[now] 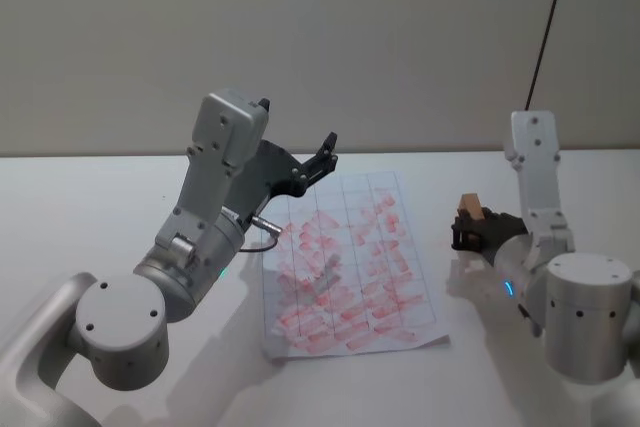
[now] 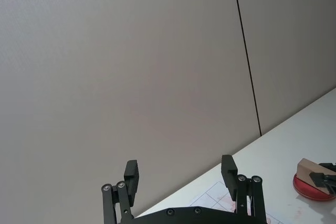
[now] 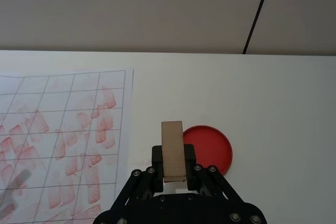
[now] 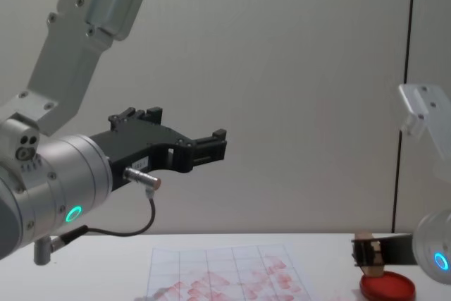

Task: Use the one hand to pick up the stamp and affix it onto the A4 paper.

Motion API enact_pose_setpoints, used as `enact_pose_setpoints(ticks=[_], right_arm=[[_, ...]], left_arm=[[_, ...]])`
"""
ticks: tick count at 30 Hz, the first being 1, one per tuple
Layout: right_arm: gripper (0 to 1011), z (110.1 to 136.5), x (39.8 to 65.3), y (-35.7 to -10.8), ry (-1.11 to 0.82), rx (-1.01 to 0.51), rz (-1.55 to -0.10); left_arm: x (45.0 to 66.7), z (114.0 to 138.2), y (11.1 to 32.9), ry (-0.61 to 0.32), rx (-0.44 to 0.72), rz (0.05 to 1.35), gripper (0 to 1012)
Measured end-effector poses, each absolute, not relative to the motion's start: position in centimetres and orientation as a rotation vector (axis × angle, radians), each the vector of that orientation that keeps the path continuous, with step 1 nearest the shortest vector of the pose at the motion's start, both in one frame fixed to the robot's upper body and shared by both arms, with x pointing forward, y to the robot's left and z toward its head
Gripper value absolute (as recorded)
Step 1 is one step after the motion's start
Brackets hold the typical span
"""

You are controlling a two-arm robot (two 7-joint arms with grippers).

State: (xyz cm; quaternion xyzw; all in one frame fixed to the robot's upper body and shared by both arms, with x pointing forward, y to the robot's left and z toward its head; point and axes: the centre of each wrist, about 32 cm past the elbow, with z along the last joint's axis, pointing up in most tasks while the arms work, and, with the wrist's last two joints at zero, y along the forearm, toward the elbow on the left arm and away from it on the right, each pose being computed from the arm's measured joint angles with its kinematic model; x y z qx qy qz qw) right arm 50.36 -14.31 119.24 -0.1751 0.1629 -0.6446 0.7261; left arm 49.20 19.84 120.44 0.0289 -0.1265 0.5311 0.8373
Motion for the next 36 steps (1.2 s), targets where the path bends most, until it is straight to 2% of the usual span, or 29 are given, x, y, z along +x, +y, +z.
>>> enact_pose_setpoints(ticks=[26,28,30,31,32,36], right_arm=[[224,117.5,52.5,-16.3,0.376,-0.419,-1.478],[301,117.4,52.6,-16.4,0.378,-0.42,-1.476],[333,117.2,52.8,-16.4,0.379,-0.421,-1.473],[408,117.1,52.9,-16.5,0.38,-0.421,-1.472],[408,117.1,52.9,-16.5,0.38,-0.421,-1.472],[531,116.8,53.2,-16.5,0.377,-0.415,-1.466]], left_arm=[[49.2,120.4,19.8,-0.268,0.061,1.124,1001],[49.2,120.4,19.8,-0.268,0.061,1.124,1001],[49.2,120.4,19.8,-0.268,0.061,1.124,1001],[49.2,120.4,19.8,-0.268,0.061,1.124,1001],[49.2,120.4,19.8,-0.268,0.061,1.124,1001],[49.2,120.4,19.8,-0.268,0.061,1.124,1001]])
